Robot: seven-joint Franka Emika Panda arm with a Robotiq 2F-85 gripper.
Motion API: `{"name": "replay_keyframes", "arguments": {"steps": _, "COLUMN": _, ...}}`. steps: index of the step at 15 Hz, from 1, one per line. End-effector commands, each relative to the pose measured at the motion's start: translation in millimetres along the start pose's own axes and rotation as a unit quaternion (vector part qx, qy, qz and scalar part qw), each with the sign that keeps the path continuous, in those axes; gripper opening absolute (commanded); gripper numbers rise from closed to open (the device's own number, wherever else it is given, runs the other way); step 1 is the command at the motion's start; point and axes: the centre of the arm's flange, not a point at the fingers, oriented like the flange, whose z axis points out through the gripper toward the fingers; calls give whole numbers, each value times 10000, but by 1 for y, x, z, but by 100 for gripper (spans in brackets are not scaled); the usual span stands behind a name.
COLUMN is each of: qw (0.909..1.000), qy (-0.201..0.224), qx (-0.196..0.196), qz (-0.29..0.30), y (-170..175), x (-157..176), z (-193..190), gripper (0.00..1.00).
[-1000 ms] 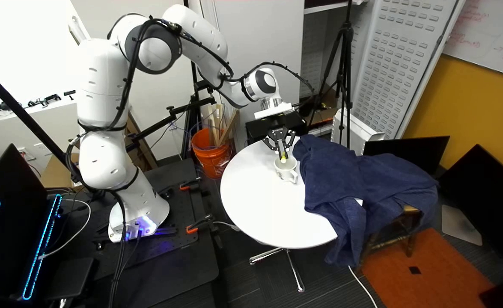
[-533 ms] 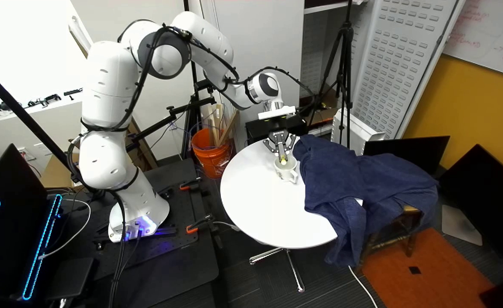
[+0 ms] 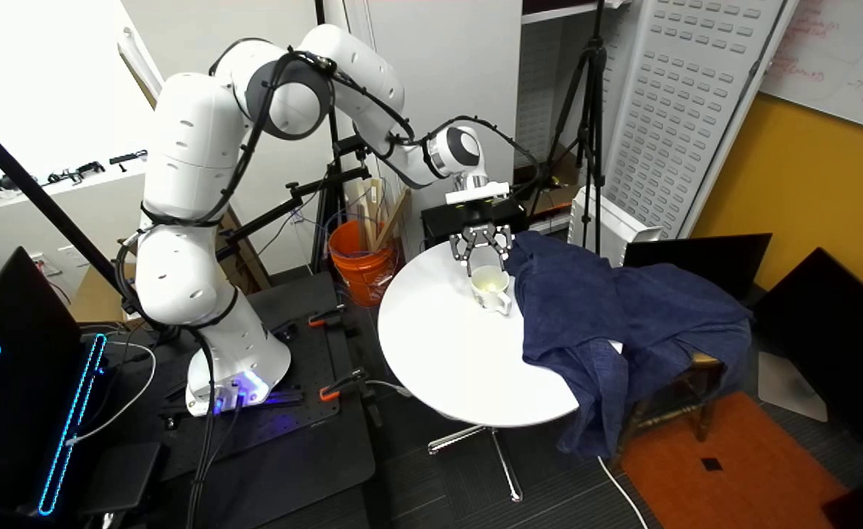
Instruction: Move the mug closer to the yellow marker then put it in the mug
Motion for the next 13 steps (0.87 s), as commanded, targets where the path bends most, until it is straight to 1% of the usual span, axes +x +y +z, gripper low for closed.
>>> {"name": "replay_keyframes", "arguments": {"steps": 1, "qw": 10000, "qy": -60, "qx": 22, "qz": -53, "y": 8, "x": -1, "z": -10, "gripper": 100}}
{"name": "replay_keyframes", "arguments": {"steps": 2, "qw": 10000, "qy": -52, "qx": 15, "qz": -46, "y": 9, "x": -2, "z": -11, "gripper": 100}}
{"name": "replay_keyframes", "arguments": {"steps": 3, "qw": 10000, "qy": 31, "qx": -24, "qz": 16, "y": 2, "x": 1, "z": -4, "gripper": 100}}
{"name": "replay_keyframes", "arguments": {"steps": 13, "qw": 10000, "qy": 24, "qx": -12, "qz": -7, "y": 1, "x": 3, "z": -2, "gripper": 100}}
